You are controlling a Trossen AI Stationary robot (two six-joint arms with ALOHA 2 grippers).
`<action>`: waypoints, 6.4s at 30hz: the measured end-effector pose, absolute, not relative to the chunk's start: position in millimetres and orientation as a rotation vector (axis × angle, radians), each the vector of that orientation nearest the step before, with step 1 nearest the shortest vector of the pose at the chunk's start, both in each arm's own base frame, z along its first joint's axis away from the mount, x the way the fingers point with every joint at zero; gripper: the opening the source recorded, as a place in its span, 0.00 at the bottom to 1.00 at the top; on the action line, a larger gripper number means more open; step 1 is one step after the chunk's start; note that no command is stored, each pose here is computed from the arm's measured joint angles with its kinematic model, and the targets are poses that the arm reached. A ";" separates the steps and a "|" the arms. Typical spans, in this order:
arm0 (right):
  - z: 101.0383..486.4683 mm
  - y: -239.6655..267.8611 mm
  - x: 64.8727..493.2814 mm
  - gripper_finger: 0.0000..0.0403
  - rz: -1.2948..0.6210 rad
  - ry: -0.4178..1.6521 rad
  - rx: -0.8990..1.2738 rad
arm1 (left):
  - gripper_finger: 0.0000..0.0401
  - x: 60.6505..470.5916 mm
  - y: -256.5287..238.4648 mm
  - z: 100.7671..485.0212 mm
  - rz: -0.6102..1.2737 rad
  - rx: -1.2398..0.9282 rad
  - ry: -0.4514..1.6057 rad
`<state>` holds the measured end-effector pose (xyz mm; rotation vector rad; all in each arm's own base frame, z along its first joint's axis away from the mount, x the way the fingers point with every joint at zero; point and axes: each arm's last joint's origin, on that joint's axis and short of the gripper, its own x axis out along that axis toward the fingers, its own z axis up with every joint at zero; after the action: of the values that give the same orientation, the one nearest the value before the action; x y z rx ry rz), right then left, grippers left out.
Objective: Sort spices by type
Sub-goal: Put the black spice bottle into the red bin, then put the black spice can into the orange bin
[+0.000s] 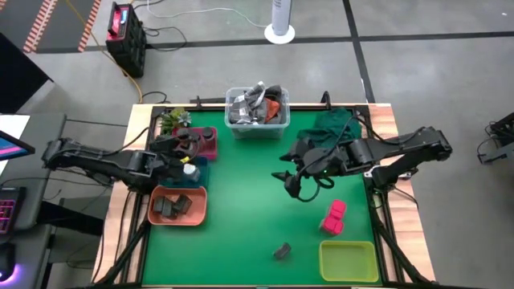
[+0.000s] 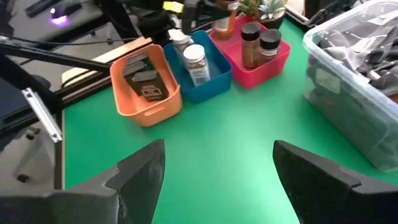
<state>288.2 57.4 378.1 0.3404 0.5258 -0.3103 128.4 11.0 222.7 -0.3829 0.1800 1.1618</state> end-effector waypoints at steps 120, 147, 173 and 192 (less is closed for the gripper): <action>256.5 185.0 333.7 0.76 0.491 1.142 -0.200 | 0.59 216.5 -62.5 351.5 0.366 -0.382 0.596; 225.4 222.1 333.3 0.76 0.470 1.172 -0.393 | 0.59 198.1 -102.8 349.5 0.295 -0.455 0.600; 217.9 218.9 340.1 0.49 0.478 1.186 -0.367 | 0.59 183.0 -136.7 345.3 0.169 -0.452 0.638; 240.2 168.5 370.4 0.24 0.218 1.157 -0.055 | 0.59 222.5 -184.2 298.6 0.169 -0.316 0.689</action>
<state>370.4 168.5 240.2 -0.0548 1.1571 0.2182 222.5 -184.2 298.6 -0.3161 0.6888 0.1690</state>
